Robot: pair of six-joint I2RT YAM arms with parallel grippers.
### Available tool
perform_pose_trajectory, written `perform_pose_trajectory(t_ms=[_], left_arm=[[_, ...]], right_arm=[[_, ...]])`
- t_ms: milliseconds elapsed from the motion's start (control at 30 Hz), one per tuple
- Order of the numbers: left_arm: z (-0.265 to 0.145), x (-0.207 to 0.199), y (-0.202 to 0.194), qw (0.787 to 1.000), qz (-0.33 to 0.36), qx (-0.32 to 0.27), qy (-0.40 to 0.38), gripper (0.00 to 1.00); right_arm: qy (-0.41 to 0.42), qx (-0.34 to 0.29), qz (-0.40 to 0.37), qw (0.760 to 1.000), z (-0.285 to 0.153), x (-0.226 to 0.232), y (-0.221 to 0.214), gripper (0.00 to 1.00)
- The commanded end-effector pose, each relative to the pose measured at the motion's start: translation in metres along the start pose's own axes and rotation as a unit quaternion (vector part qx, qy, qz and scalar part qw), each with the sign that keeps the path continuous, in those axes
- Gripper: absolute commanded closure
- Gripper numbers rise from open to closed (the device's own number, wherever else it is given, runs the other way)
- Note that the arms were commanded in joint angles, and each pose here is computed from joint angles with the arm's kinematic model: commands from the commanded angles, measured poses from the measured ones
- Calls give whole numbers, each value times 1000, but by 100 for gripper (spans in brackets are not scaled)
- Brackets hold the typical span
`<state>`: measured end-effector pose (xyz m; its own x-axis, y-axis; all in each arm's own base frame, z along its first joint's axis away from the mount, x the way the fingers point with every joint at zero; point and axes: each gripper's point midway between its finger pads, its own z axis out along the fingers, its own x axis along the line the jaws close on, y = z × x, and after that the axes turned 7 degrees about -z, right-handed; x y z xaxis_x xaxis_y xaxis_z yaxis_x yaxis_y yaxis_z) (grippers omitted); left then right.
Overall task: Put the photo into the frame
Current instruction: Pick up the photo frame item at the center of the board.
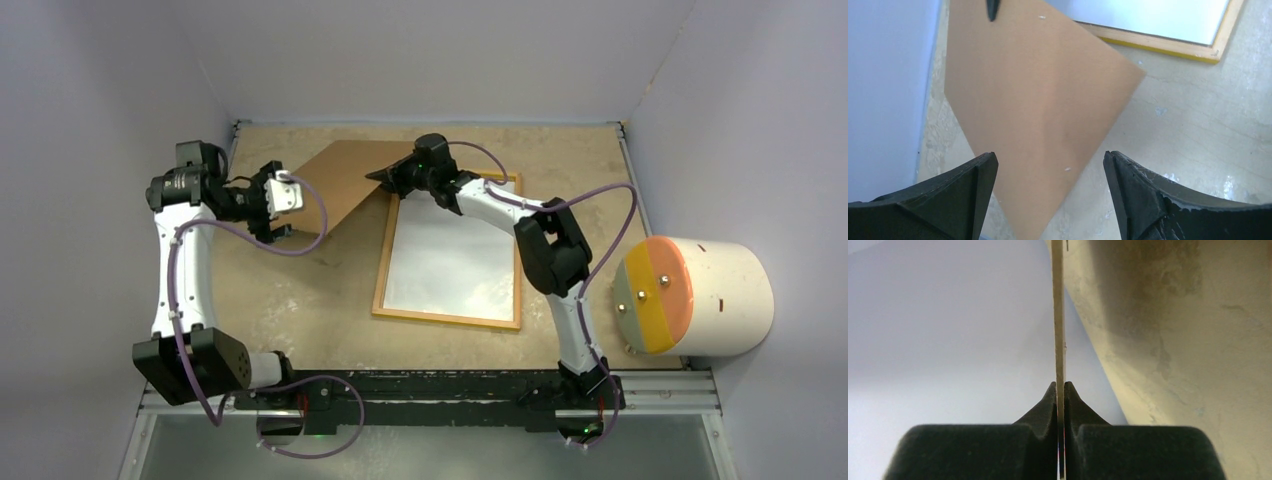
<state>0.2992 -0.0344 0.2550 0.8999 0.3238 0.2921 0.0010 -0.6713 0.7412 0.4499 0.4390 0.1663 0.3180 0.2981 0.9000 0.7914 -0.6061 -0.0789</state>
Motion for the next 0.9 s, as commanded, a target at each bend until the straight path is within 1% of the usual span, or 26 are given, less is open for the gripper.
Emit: perform_pose_trajectory(t_ms=[0,200,300,400,500,533,600,700,767,800,833,867], left_arm=[[0,-32,15,997,71,-25,-27,18],[1,-30,8,993,116,-3,15,19],[2,-10,13,990,123,-14,73,21],[0,7,20,981,141,-28,128,25],[0,19,23,975,159,-31,154,40],[1,21,22,975,159,-27,155,43],[4,21,19,976,164,-18,145,54],[7,26,17,976,163,-11,145,70],[7,30,17,975,163,-8,150,84],[6,33,17,974,162,-7,155,90],[6,36,18,974,160,-8,161,93],[4,41,19,972,157,-9,173,96]], right_arm=[[120,17,24,992,-42,93,-17,100],[133,15,35,990,-49,102,-19,100],[137,25,37,990,-47,103,-27,100],[140,36,40,989,-46,104,-36,100],[143,44,41,988,-46,104,-44,100],[144,46,41,988,-47,105,-46,100],[146,49,42,987,-48,107,-49,100],[150,59,42,986,-50,109,-55,100],[155,66,40,985,-52,110,-58,100],[156,70,39,984,-53,110,-60,100],[160,77,36,983,-55,111,-63,99],[159,89,33,983,-56,110,-66,90]])
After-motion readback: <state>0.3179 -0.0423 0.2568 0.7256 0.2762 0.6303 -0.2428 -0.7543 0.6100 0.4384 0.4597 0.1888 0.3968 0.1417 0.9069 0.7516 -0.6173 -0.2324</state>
